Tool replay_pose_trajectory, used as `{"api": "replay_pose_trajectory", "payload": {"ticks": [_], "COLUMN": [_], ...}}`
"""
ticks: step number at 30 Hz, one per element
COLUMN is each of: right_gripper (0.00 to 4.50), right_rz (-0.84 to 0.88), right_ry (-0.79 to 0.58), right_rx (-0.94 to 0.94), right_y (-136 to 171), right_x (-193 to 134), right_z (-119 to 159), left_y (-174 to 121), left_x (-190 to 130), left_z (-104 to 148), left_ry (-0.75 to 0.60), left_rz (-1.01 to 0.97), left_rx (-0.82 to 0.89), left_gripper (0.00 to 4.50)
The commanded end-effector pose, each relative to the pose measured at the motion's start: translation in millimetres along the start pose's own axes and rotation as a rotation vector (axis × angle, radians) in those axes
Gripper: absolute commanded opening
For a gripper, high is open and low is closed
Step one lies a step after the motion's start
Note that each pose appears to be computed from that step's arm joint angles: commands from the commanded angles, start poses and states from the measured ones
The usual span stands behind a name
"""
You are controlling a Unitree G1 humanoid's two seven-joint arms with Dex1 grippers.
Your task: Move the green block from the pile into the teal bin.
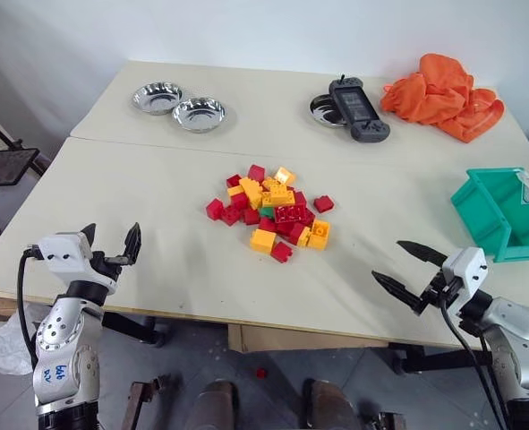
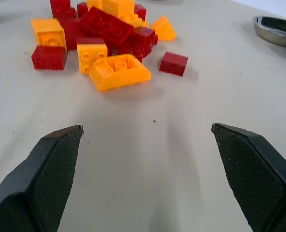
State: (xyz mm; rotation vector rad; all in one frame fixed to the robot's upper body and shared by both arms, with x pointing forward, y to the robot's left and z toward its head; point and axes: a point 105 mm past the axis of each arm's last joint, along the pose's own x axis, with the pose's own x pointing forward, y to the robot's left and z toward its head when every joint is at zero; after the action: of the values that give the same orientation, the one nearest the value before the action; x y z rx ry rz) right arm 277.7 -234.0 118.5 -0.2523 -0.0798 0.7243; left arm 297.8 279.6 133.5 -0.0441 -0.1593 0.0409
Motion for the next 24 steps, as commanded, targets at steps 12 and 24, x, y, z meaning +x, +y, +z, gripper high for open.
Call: {"api": "replay_pose_trajectory", "payload": {"ticks": [12,24], "right_gripper": [2.8,0.03], "right_rz": [0.279,0.505], "right_ry": [-0.116,0.016], "right_rx": [0.008,0.003], "right_y": [29,116], "right_x": [39,146], "right_z": [57,61], "left_y": [-60,-80], "left_x": [-4,-7], "left_z": [40,31], "left_ry": [-0.019,0.035], "left_rz": [-0.721,-0.895], "left_rx": [0.256,0.226], "left_gripper": [4.5,4.5]}}
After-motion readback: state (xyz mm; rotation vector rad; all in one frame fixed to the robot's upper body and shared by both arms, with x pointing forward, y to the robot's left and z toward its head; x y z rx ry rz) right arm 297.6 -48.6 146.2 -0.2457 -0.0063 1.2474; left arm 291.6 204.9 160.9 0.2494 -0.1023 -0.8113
